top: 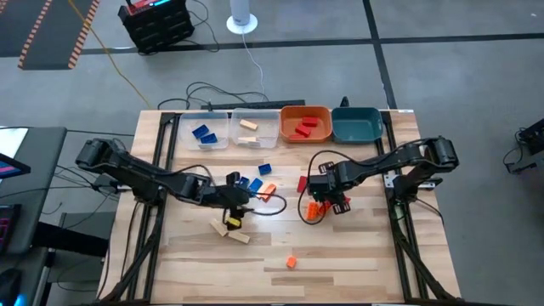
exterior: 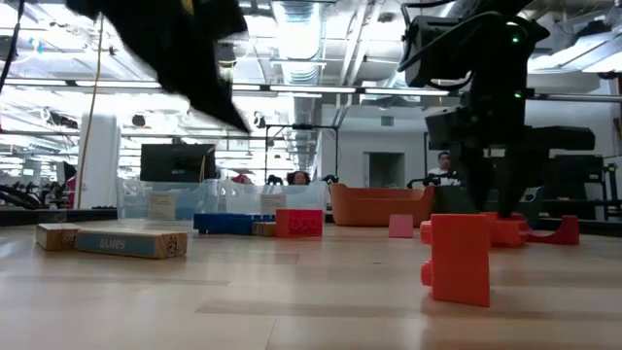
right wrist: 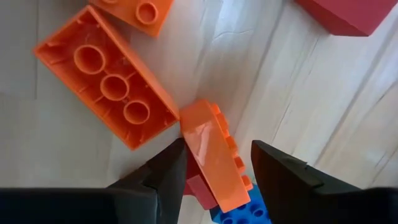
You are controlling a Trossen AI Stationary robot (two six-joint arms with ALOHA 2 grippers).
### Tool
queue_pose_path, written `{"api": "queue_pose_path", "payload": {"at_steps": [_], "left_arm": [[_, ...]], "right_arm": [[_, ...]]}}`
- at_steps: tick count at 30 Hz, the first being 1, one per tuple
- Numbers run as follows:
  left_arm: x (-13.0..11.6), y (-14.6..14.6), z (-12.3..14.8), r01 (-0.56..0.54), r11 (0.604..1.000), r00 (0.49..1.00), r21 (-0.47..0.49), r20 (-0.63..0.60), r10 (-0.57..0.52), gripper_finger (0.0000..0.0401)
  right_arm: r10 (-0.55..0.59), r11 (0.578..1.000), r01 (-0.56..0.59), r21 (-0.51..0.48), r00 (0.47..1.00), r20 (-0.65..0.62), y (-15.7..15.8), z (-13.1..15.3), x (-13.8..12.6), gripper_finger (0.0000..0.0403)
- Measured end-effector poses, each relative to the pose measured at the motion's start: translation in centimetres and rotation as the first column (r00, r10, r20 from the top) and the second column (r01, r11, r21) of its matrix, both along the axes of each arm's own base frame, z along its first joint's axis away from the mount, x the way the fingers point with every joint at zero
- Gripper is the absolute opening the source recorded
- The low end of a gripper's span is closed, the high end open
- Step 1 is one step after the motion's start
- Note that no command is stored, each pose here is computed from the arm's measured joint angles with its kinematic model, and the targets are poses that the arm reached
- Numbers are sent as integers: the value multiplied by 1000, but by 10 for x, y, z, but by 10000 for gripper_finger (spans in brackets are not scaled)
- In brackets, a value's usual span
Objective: Sort blocks
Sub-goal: Put the orange game piece into the blue bin
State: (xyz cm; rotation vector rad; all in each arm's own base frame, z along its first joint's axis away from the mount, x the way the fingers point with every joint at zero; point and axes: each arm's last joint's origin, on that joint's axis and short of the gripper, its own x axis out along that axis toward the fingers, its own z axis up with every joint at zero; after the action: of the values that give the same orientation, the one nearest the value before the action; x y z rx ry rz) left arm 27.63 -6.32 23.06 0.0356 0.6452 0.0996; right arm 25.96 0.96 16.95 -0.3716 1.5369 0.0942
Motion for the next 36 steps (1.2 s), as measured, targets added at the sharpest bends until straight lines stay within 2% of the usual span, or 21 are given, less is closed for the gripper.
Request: {"api": "queue_pose_path", "payload": {"at_steps": [2, 6, 9, 18, 25, 28, 31, 34, 36], "left_arm": [[-8, -4, 18, 0, 999, 998, 35, 58, -2, 192], [-27, -1, 37, -83, 991, 991, 109, 112, 71, 192], [-39, 2, 46, -108, 991, 988, 82, 122, 97, 192], [-47, 2, 48, -119, 991, 988, 58, 109, 112, 192], [-47, 2, 48, -119, 991, 988, 61, 103, 113, 192], [-48, 2, 47, -119, 991, 990, 66, 90, 113, 192], [-48, 2, 46, -119, 991, 990, 67, 86, 113, 192], [-48, 2, 46, -123, 991, 989, 61, 86, 117, 192], [-49, 1, 46, -120, 991, 990, 59, 85, 115, 192]], "right_arm": [[0, 1000, 0, 2, 1000, 1, 0, 0, 0, 204], [0, 1000, 0, 14, 1000, 7, 0, -5, -1, 197], [2, 1000, -2, 15, 1000, 1, 0, -12, -5, 195], [44, 999, -44, 14, 999, -2, 0, -25, -12, 183], [36, 999, -37, 3, 999, 29, -4, -20, -7, 116], [-7, 1000, 8, -8, 997, 71, -8, -10, 2, 116], [-67, 998, 69, -9, 984, 165, -19, 9, 12, 116], [-148, 983, 173, -57, 943, 298, -40, 31, 12, 116], [-219, 957, 273, -98, 902, 372, -59, 46, 5, 120]]}}
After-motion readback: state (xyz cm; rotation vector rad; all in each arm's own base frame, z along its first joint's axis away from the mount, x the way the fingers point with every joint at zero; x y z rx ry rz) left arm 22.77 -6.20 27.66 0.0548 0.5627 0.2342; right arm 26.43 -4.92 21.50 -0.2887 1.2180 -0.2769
